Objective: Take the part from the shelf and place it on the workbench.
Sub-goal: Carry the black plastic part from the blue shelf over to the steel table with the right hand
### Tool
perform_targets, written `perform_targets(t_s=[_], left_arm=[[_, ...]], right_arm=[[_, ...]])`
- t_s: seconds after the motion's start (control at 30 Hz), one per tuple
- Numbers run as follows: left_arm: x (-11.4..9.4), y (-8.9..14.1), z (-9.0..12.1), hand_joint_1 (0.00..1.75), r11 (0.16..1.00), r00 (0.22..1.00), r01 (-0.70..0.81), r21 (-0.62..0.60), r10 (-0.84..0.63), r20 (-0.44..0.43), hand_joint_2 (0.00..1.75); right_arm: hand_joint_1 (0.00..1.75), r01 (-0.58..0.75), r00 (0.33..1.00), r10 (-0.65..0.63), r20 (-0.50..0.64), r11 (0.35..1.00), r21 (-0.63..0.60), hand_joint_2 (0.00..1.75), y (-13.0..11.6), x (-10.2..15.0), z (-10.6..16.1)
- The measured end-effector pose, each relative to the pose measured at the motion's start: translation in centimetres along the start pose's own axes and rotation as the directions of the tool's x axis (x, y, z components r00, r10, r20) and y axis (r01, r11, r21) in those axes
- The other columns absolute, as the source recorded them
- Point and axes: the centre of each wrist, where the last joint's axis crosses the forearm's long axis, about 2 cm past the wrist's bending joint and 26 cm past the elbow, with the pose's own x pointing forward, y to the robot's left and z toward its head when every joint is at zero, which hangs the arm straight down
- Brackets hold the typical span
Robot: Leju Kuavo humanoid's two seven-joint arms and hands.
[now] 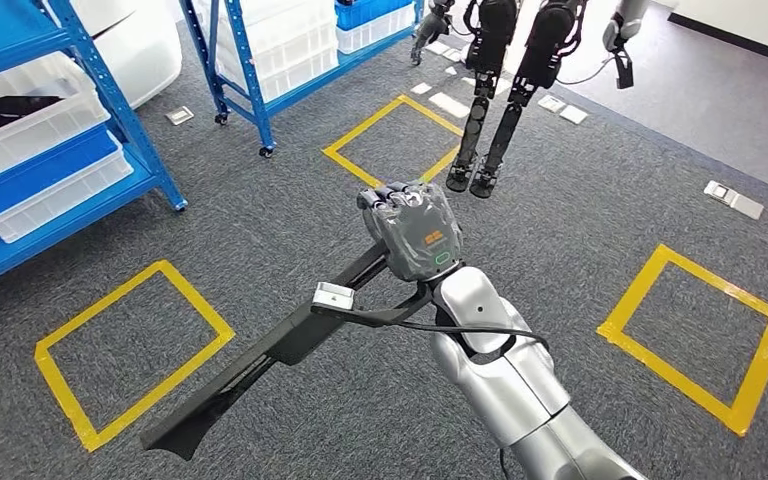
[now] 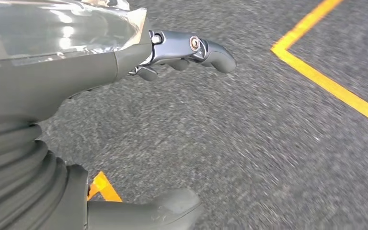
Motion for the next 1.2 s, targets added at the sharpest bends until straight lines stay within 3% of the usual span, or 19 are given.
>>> perform_targets(t_s=[0.33,0.8,1.2], left_arm=[[1.1,-0.3,-0.5,0.0,0.999,1.0,0.02,-0.031,-0.02,0.013,1.75],[3.7,-0.9,-1.6,0.0,0.993,0.994,0.08,-0.087,-0.073,0.085,1.75],[4.5,-0.9,-2.0,0.0,0.993,0.992,0.084,-0.089,-0.074,0.106,1.75]], right_arm=[[1.75,-0.042,0.998,0.041,-0.045,0.999,-0.016,1.75,-0.5,-1.2,0.8],[1.75,-0.113,0.984,0.11,-0.14,0.993,-0.014,1.75,-1.0,-2.9,4.0],[1.75,-0.135,0.976,0.133,-0.175,0.991,-0.003,1.75,-1.2,-4.1,6.0]])
